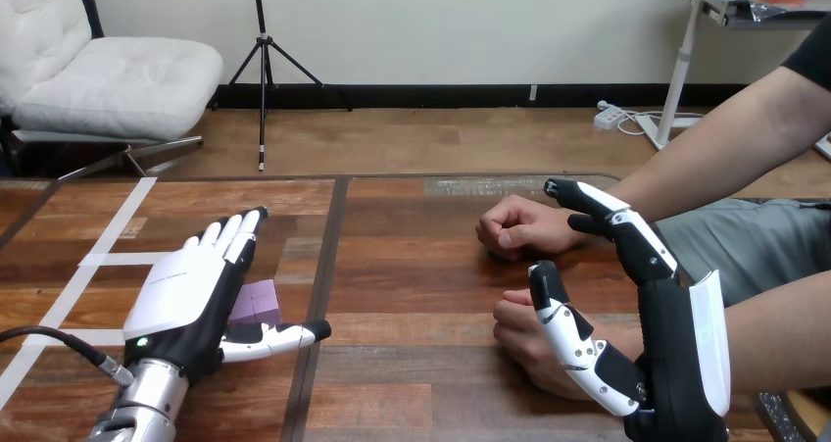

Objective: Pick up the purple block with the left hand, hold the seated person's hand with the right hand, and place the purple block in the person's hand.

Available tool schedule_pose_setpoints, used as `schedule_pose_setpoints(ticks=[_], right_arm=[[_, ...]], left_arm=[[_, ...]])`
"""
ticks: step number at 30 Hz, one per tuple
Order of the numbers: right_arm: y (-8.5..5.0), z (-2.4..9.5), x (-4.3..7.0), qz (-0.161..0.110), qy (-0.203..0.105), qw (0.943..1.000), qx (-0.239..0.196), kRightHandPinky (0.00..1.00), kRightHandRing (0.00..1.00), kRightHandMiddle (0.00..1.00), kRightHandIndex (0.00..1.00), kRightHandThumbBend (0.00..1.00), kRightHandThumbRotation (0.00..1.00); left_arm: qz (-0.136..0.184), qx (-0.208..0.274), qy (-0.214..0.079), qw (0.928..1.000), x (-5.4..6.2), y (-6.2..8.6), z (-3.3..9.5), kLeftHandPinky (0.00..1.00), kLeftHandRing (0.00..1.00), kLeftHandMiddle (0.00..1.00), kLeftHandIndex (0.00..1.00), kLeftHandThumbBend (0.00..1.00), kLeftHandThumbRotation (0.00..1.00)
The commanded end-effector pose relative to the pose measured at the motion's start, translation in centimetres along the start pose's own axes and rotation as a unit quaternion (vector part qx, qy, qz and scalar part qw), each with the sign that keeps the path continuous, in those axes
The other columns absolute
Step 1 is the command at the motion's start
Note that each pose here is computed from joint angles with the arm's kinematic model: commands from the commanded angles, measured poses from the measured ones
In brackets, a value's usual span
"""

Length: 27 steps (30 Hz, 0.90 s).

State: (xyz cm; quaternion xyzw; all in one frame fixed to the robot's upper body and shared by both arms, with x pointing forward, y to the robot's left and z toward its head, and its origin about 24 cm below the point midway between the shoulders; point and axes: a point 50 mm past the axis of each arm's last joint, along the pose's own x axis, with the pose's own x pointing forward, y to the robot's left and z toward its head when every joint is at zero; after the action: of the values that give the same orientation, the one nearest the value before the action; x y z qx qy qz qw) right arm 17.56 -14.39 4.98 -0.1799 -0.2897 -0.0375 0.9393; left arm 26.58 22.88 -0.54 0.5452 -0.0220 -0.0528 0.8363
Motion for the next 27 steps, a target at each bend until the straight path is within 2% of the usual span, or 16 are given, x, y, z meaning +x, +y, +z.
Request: schedule_pose_setpoints(ticks=[1,10,27], right_arm=[[-0.3,0.8,1.5,-0.017,-0.036,0.9992,0.003,0.74,0.79,0.78,0.75,0.40,0.46],[-0.3,0.8,1.5,-0.014,-0.034,0.9993,-0.004,0.74,0.79,0.79,0.75,0.40,0.46],[-0.5,0.8,1.5,-0.013,-0.037,0.9992,-0.003,0.74,0.79,0.78,0.75,0.40,0.47]], left_arm=[[0.038,0.029,-0.020,0.9987,2.0,2.1,0.5,1.00,0.99,1.00,1.00,0.95,0.63],[0.051,0.037,-0.018,0.9979,2.4,1.9,0.1,0.99,0.97,0.98,0.98,0.92,0.61],[0.060,0.056,-0.004,0.9967,3.1,1.7,-0.4,0.94,0.94,0.95,0.94,0.80,0.55]])
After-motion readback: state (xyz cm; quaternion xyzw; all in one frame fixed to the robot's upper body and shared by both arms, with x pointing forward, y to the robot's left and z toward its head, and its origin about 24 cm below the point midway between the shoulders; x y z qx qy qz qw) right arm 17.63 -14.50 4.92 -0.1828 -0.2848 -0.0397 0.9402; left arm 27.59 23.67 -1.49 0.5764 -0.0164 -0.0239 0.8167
